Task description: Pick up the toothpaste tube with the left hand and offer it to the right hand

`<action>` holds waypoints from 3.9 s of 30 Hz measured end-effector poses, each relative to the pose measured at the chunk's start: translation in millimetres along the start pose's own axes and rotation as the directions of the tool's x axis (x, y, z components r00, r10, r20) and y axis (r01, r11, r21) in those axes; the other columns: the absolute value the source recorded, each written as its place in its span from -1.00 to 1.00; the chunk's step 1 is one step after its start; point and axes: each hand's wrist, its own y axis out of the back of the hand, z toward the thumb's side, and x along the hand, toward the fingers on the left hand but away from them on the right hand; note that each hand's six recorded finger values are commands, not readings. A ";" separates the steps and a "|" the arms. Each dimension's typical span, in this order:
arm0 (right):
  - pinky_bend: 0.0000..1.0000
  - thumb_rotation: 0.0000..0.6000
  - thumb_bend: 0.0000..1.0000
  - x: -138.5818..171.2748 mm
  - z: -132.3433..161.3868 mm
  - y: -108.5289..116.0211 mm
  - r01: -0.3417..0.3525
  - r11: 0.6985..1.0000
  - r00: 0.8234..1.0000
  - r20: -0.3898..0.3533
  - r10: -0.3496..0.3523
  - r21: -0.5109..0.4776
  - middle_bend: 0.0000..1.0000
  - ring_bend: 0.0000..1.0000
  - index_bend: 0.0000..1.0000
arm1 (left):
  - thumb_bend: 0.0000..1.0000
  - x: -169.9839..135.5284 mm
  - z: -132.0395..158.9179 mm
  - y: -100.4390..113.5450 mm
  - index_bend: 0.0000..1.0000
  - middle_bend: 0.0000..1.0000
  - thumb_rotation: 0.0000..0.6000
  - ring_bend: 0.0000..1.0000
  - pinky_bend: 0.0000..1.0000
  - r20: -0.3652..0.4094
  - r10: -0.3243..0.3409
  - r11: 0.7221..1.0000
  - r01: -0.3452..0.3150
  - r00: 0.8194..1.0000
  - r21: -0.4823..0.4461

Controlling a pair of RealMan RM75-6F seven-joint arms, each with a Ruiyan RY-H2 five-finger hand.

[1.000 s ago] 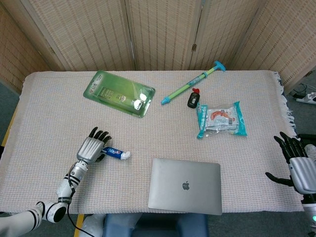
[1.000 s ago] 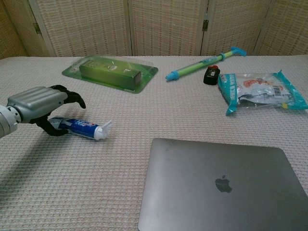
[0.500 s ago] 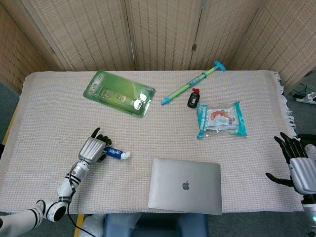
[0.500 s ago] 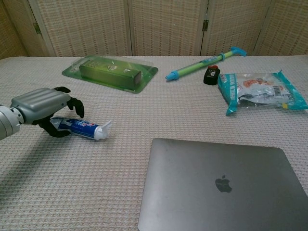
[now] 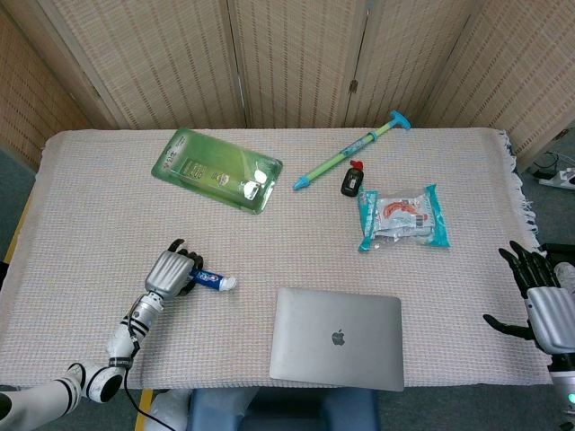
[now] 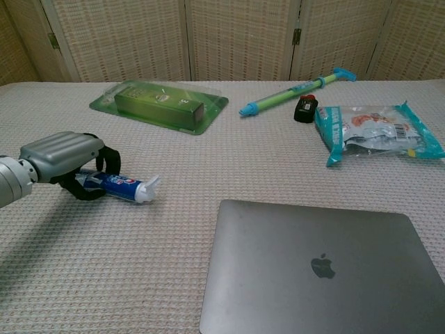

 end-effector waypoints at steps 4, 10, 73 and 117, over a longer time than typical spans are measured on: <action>-1.00 1.00 -0.74 -0.7 1.5 -0.1 0.000 1.000 1.000 -0.001 0.000 0.002 -1.00 -1.00 -1.00 | -0.13 0.2 -2.9 -0.8 0.32 0.29 1.00 0.11 -0.32 0.001 0.009 0.999 -0.009 1.000 -0.032; -1.00 1.00 -0.74 -1.5 5.8 1.3 0.002 1.000 1.000 -0.012 -0.002 0.007 -1.00 -1.00 -1.00 | 0.00 -0.2 -6.8 -0.8 0.52 0.48 1.00 0.29 -0.02 0.005 0.026 0.995 -0.025 1.000 -0.099; -1.00 1.00 -0.10 -106.1 329.0 -51.9 -0.302 0.950 0.688 -0.672 0.274 0.079 -0.99 -1.00 -0.34 | 0.38 -47.8 82.9 111.4 0.61 0.66 1.00 0.48 0.44 0.176 0.207 0.888 -0.110 0.962 -0.447; -1.00 0.33 -0.80 -107.1 310.0 -19.9 -0.495 0.862 0.694 -0.647 0.316 -0.109 -1.00 -1.00 -1.00 | 0.43 -49.6 87.8 96.1 0.60 0.67 1.00 0.46 0.45 0.141 0.423 0.669 -0.203 0.895 -0.715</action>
